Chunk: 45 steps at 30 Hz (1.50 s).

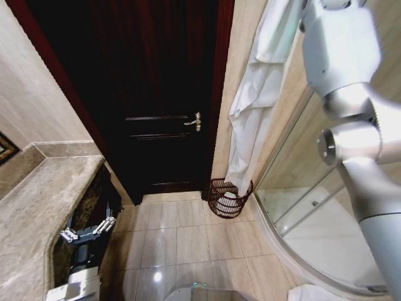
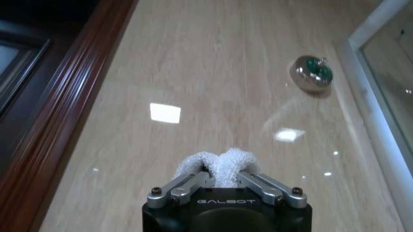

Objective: Discard the used towel into the hamper.

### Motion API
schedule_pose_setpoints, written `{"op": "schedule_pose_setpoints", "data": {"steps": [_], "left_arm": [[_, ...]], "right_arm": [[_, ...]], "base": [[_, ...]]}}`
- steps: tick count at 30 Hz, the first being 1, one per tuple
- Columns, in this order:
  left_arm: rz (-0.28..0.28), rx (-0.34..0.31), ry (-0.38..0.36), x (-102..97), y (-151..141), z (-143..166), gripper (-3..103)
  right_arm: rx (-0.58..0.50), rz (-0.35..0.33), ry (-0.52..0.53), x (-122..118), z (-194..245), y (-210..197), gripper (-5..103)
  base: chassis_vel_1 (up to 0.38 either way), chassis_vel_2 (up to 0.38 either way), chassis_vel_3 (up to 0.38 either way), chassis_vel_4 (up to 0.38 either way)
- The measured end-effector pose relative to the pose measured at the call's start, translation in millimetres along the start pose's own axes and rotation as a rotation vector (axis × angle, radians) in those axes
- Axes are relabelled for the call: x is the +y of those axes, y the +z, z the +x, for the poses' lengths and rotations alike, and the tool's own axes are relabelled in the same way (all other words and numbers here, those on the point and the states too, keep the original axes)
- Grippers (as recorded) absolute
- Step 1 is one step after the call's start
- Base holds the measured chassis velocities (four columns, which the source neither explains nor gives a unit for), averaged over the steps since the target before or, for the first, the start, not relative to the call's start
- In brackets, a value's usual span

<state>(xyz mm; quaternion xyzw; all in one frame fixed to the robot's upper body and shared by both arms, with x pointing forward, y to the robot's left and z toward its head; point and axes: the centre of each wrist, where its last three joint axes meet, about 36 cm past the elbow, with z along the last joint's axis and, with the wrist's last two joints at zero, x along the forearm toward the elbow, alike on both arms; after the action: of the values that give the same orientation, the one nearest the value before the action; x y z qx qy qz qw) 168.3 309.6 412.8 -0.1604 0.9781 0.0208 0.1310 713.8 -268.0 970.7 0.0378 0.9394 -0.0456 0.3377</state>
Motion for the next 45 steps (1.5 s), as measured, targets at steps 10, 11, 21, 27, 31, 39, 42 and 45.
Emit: {"op": "schedule_pose_setpoints", "data": {"steps": [10,11,21,27,31,39,42,45], "left_arm": [[0.001,-0.001,0.003,-0.1,1.3,-1.1,100],[0.001,-0.001,0.003,0.2,1.6,-1.2,100],[0.005,0.005,-0.004,0.9,6.9,-1.2,100],[0.005,0.006,0.009,-1.8,8.7,-2.4,100],[0.003,0.01,0.016,-5.2,10.6,-2.9,100],[0.002,0.016,0.025,-8.3,15.9,-1.2,100],[0.0,0.016,0.029,-8.6,17.4,-0.6,100],[-0.001,0.013,0.034,-10.1,18.0,-0.2,100]], "right_arm": [[0.045,-0.017,-0.007,5.2,39.0,43.8,4],[0.053,-0.022,-0.008,6.8,45.3,50.5,4],[0.108,-0.072,-0.033,21.2,111.5,71.3,4],[0.143,-0.076,-0.043,22.7,140.0,89.1,4],[0.166,-0.08,-0.039,20.7,153.4,102.7,4],[0.208,-0.08,-0.017,7.4,174.0,120.7,4],[0.227,-0.076,-0.017,4.2,181.0,124.9,4],[0.245,-0.08,-0.011,-0.8,182.7,131.0,4]], "base": [[0.0,0.0,0.0,0.0],[0.0,0.0,0.0,0.0],[0.0,0.0,0.0,0.0],[0.0,0.0,0.0,0.0],[0.0,0.0,0.0,0.0],[0.0,0.0,0.0,0.0],[0.0,0.0,0.0,0.0],[0.0,0.0,0.0,0.0]]}}
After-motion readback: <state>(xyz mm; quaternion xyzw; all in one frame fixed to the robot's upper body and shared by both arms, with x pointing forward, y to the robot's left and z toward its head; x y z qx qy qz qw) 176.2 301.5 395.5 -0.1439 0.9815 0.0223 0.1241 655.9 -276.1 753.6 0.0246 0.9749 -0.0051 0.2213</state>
